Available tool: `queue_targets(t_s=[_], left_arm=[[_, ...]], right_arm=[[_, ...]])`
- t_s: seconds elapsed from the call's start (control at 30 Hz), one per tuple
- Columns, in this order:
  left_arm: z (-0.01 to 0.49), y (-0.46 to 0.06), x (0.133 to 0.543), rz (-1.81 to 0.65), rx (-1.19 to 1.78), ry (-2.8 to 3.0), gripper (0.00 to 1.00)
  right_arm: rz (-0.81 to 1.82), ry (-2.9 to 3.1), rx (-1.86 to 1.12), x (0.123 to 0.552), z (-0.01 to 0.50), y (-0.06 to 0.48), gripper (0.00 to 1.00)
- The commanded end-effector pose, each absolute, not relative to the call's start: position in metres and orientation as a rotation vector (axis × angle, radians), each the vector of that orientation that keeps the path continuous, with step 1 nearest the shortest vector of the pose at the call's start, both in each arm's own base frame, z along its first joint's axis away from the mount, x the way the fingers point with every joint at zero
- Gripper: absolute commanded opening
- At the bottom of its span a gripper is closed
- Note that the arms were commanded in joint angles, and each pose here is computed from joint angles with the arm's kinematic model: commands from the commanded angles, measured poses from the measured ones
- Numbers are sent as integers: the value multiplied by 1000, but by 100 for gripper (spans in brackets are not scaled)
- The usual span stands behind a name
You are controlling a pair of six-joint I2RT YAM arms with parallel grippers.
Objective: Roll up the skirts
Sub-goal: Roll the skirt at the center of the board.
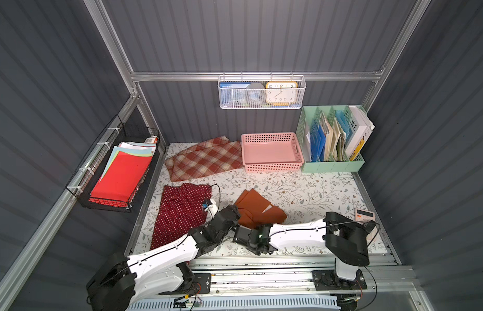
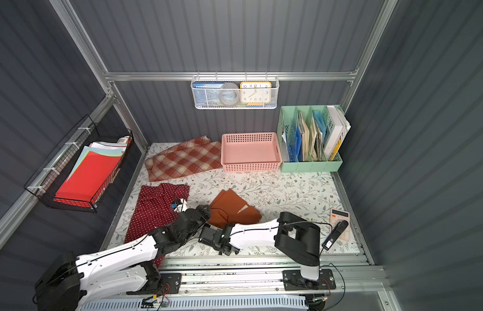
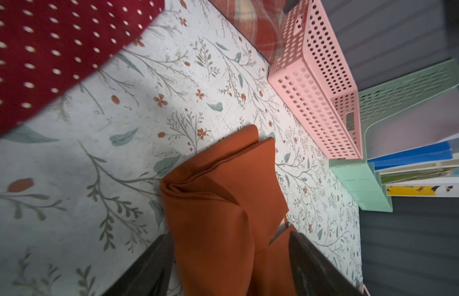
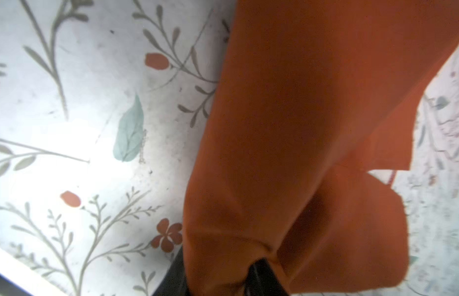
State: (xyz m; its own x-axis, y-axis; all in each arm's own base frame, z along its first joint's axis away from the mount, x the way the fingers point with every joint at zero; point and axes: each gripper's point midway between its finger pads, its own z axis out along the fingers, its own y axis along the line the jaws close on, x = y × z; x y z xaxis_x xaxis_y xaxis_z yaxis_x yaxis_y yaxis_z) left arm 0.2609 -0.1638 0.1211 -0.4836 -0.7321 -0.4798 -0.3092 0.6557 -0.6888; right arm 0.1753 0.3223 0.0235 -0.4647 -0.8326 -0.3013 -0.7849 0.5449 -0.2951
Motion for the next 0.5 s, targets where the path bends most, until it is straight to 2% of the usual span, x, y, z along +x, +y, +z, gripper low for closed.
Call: queue_targets(t_s=[0.0, 0.2, 0.37, 0.47], left_arm=[[115, -127, 247, -494, -843, 2071, 80], [128, -114, 246, -453, -854, 2019, 81], [119, -124, 249, -471, -828, 2060, 81], [114, -135, 253, -496, -808, 2078, 80]], right_arm=[[44, 2625, -1236, 155, -8, 303, 18], [460, 2720, -1052, 158, -2, 310, 18], [1065, 2780, -756, 170, 20, 311, 18], [1294, 2762, -565, 185, 32, 303, 17]])
